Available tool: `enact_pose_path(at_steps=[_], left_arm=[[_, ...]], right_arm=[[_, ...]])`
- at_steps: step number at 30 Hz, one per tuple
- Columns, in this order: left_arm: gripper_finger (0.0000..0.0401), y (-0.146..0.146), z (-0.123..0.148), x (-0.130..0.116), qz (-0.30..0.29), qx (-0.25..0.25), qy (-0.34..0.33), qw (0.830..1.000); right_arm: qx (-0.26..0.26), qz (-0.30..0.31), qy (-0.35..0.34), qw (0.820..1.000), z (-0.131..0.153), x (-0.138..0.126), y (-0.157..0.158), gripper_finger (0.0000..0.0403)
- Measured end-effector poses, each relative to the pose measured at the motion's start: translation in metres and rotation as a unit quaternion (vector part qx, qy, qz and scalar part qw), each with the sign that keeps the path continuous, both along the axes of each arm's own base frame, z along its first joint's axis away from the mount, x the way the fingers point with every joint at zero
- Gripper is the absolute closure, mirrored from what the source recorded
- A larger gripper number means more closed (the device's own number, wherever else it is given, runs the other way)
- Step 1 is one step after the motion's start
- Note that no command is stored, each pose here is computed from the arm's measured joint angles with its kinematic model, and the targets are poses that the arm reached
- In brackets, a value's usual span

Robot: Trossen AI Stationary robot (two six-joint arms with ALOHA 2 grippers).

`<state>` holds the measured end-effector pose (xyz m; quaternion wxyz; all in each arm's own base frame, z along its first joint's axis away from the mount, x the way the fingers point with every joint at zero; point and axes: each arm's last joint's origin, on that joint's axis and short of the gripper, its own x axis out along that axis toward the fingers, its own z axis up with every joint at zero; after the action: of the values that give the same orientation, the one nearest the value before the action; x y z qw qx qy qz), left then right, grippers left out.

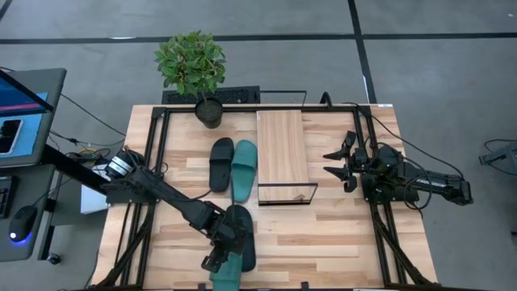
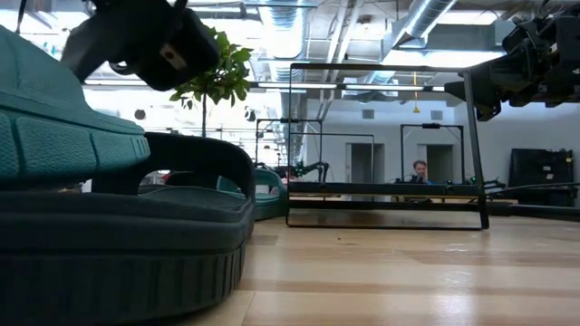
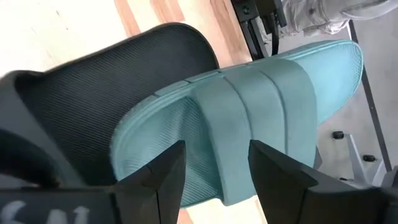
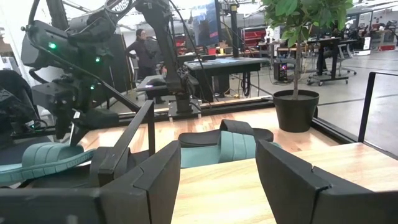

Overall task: Pick and place slides into the shelf
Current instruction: Put the bottom green slide on the shelf

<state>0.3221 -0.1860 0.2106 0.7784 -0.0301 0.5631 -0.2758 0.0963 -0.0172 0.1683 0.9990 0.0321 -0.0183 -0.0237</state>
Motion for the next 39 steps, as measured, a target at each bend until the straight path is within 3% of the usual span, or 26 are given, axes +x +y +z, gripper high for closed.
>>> enact_pose_path(at_steps=[13,29,39], left_arm=[[0.0239,0.004,0.002,0.003,-0.011,-0.054,0.024,0.998],[0.0239,-0.002,-0.015,0.009,0.002,-0.041,0.032,0.999],[0.0239,-0.009,-0.023,0.014,-0.002,-0.071,0.036,0.997]], right_arm=[[0.0,0.0,0.0,1.0,0.0,0.0,0.0,0.0202],[0.0,0.0,0.0,1.0,0.0,0.0,0.0,0.0202],[0.0,0.0,0.0,1.0,0.0,0.0,0.0,0.0202]])
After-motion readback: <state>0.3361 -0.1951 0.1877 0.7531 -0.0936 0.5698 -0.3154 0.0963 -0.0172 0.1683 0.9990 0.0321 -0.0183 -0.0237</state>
